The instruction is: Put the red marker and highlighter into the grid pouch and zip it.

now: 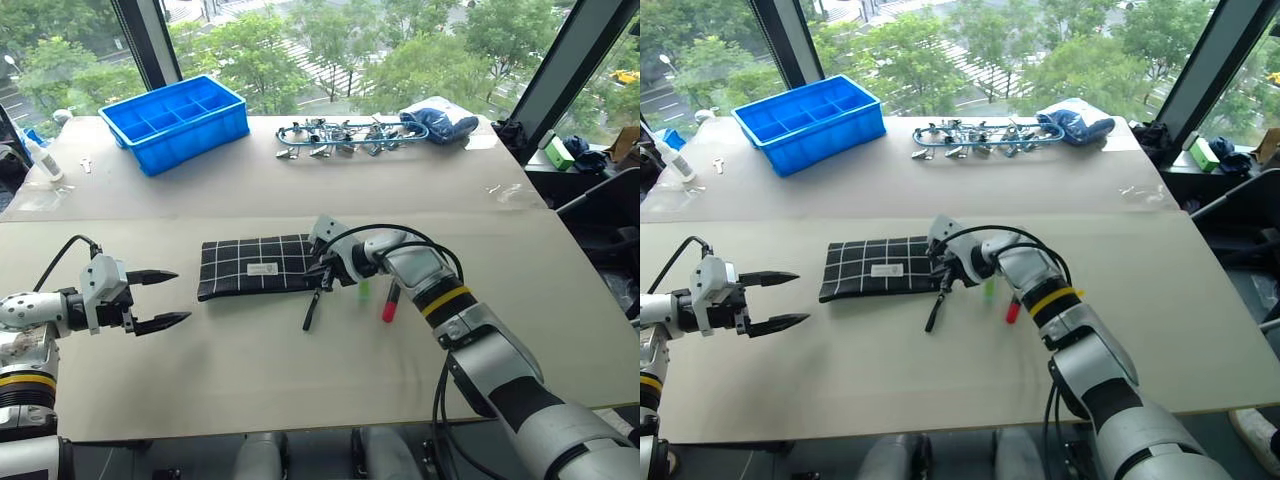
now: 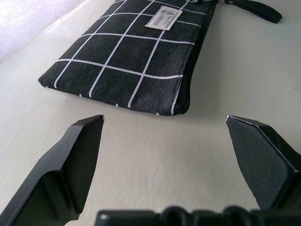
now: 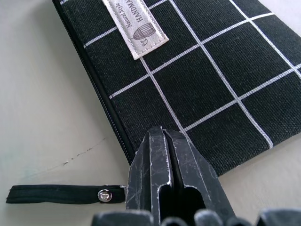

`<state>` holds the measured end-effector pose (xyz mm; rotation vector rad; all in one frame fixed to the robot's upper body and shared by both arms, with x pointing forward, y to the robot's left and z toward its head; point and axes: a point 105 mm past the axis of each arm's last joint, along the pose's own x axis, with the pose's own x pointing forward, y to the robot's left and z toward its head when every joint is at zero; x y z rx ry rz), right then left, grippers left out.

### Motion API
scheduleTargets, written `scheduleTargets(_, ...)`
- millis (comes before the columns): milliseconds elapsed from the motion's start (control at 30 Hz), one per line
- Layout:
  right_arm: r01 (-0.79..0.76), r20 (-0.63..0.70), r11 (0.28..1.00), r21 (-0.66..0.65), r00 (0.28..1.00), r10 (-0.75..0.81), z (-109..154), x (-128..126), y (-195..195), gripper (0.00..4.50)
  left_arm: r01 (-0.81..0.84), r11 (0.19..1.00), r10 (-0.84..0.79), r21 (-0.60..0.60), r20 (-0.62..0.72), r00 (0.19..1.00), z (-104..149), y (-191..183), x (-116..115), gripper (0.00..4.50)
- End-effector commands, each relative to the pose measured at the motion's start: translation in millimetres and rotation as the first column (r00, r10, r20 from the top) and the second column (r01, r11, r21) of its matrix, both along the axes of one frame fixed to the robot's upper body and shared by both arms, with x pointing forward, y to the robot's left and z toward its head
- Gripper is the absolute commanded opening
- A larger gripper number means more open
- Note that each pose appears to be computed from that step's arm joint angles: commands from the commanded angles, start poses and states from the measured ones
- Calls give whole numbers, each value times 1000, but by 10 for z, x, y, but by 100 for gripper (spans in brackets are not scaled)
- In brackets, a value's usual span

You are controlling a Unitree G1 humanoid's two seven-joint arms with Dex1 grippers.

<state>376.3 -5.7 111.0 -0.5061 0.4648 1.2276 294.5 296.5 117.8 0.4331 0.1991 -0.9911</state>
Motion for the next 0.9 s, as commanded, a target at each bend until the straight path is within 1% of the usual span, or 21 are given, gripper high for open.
scheduleTargets(33,-56,73,994,-91,995,63,-27,-23,-38,9,37,999,-39,36,59,997,97,-73,18,450)
scheduleTargets(167,-91,94,988,-123,990,103,-56,-60,-55,9,64,995,-71,76,102,992,95,-152,51,450)
scheduleTargets(300,-97,94,990,-99,990,106,-21,-73,-22,9,112,979,-142,167,177,974,29,-267,91,450)
scheduleTargets(433,-102,62,994,-48,993,104,19,-107,13,9,136,954,-193,266,199,961,-172,-332,121,450)
scheduleTargets(500,-104,46,994,-41,993,106,-2,-126,9,9,141,938,-210,317,194,958,-288,-350,136,450)
scheduleTargets(567,-103,39,994,-35,994,105,-6,-138,6,9,135,927,-215,349,202,956,-353,-370,172,450)
scheduleTargets(733,-99,44,994,-34,994,101,9,-141,-1,9,122,928,-213,351,235,948,-347,-415,253,450)
scheduleTargets(900,-92,44,995,-25,995,93,28,-131,-1,9,109,911,-223,397,254,941,-320,-385,303,450)
